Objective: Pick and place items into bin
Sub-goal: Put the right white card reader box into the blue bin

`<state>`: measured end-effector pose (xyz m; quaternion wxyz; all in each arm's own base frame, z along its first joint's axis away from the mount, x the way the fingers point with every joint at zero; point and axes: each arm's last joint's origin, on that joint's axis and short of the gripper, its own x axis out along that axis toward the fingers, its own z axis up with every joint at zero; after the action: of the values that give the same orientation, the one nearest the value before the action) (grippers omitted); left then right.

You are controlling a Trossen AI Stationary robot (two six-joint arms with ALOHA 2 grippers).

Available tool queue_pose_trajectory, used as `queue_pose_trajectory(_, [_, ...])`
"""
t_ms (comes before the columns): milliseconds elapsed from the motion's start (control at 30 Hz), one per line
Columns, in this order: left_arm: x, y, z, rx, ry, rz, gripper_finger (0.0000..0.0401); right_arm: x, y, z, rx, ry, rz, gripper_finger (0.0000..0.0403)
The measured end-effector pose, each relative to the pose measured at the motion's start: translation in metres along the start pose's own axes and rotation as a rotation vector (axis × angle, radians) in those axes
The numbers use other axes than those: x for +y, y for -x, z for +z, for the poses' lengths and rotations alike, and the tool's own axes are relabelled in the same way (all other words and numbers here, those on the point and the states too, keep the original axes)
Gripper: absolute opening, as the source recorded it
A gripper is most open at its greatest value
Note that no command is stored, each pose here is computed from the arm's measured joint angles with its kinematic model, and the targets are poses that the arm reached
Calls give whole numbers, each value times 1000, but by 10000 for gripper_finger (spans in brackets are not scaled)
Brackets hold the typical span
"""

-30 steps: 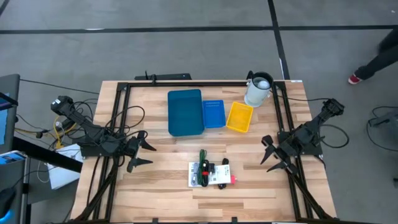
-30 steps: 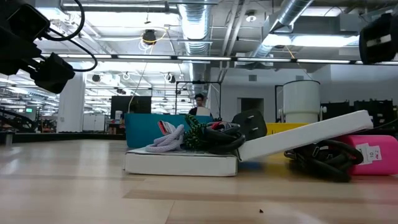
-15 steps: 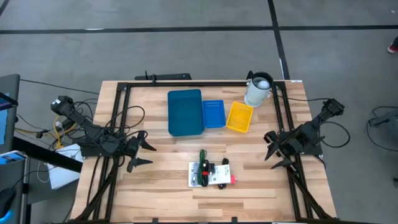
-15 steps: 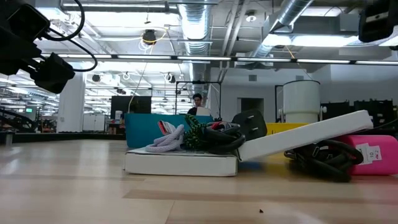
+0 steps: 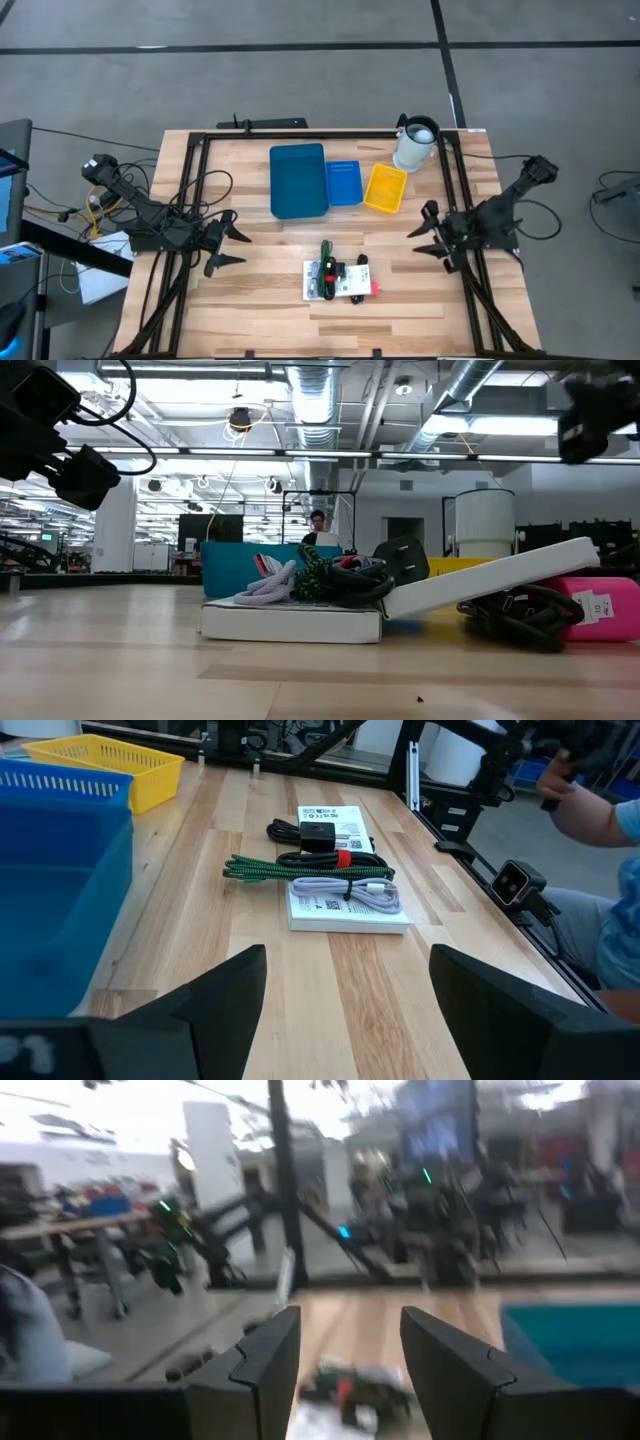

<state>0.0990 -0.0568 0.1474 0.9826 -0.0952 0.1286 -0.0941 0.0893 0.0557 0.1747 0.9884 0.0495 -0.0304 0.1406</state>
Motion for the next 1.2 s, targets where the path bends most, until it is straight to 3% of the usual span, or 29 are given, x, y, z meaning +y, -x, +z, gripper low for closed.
queue_pose_trajectory(200, [0, 0, 0, 0, 0, 1, 270, 2, -6, -3, 99, -48, -26, 188])
queue_pose_trajectory(600, [0, 0, 0, 0, 0, 0, 270, 4, -14, -14, 229, -29, -43, 219])
queue_pose_trajectory(867, [0, 0, 0, 0, 0, 1, 270, 3, -13, -32, 403, -85, -90, 217])
queue_pose_trajectory(1200, [0, 0, 0, 0, 0, 1, 270, 2, -13, -44, 510, -171, -146, 217])
